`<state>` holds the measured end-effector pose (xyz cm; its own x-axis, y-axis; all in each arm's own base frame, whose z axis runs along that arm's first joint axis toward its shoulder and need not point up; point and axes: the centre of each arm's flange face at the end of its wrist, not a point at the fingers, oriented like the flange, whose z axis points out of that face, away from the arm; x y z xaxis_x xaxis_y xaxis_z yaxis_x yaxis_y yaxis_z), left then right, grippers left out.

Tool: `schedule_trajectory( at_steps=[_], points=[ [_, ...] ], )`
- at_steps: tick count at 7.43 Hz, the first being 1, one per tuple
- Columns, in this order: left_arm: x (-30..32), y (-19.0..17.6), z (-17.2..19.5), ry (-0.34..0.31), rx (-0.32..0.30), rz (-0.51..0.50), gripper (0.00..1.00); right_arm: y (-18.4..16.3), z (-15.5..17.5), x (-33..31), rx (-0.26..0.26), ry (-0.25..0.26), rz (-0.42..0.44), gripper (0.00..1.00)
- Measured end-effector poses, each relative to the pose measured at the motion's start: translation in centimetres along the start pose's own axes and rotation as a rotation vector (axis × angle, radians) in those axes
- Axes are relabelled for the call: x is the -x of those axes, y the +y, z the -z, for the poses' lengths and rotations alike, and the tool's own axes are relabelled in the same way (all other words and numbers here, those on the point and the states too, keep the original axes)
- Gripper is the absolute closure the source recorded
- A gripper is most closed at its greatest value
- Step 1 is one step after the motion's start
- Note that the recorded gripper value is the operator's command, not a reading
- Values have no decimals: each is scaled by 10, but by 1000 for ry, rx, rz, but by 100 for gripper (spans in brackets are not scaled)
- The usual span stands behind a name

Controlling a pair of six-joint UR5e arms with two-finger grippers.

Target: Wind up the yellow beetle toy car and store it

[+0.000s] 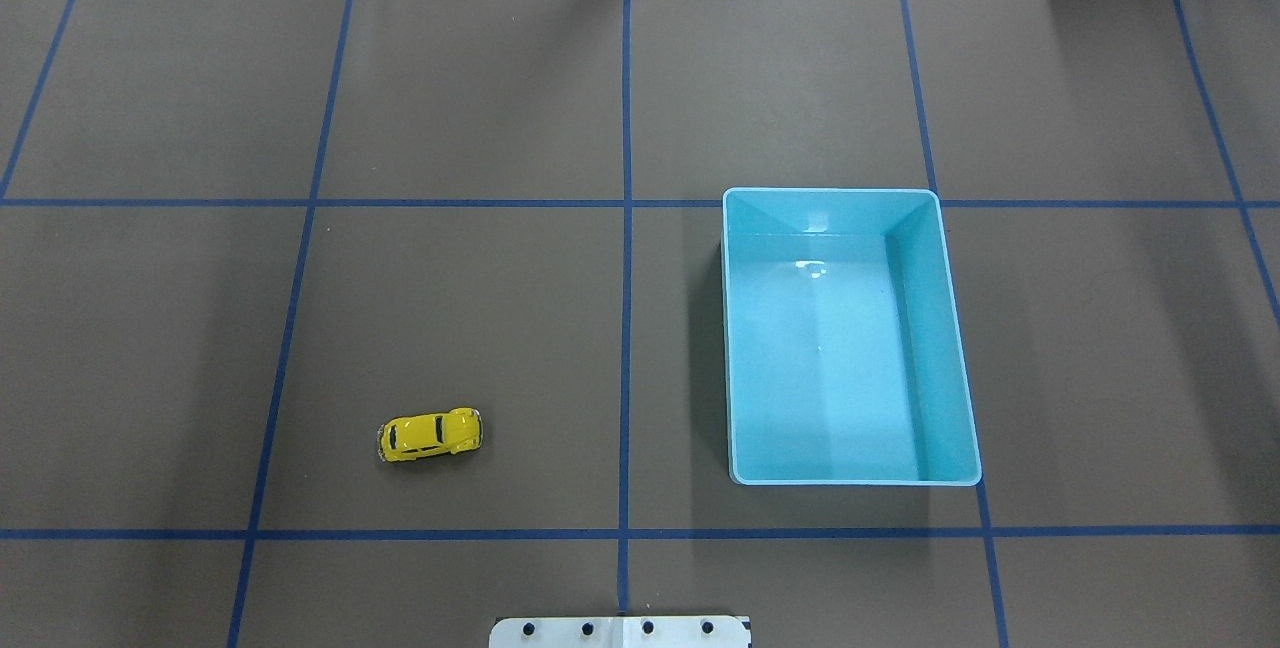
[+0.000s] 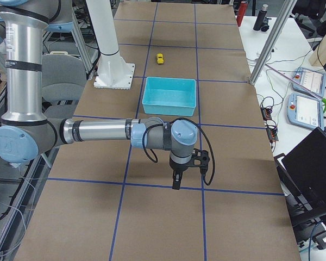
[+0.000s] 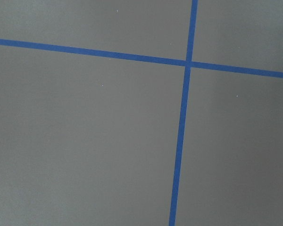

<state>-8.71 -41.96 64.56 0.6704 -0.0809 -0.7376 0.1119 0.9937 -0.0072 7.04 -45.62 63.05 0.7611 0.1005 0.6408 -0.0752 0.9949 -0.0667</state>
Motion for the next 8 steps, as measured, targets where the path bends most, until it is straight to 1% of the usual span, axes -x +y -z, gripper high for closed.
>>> schedule_trajectory(
  at_steps=[3, 4, 5, 6, 8],
  points=[
    [-3, 1, 1, 0, -4, -11, 0, 0, -1, -1, 2, 2, -2, 0],
    [-14, -7, 5, 3, -20, -44, 0, 1, -1, -1, 2, 2, -2, 0],
    [-39, -18, 5, 5, -27, -104, 0, 1, -2, -2, 3, 2, -3, 0],
    [-76, -30, 3, 8, -25, -183, 0, 1, -2, -2, 4, 3, -3, 0],
    [-171, -52, 0, 37, -27, -371, 0, 1, -2, -2, 4, 3, -4, 0]
  ],
)
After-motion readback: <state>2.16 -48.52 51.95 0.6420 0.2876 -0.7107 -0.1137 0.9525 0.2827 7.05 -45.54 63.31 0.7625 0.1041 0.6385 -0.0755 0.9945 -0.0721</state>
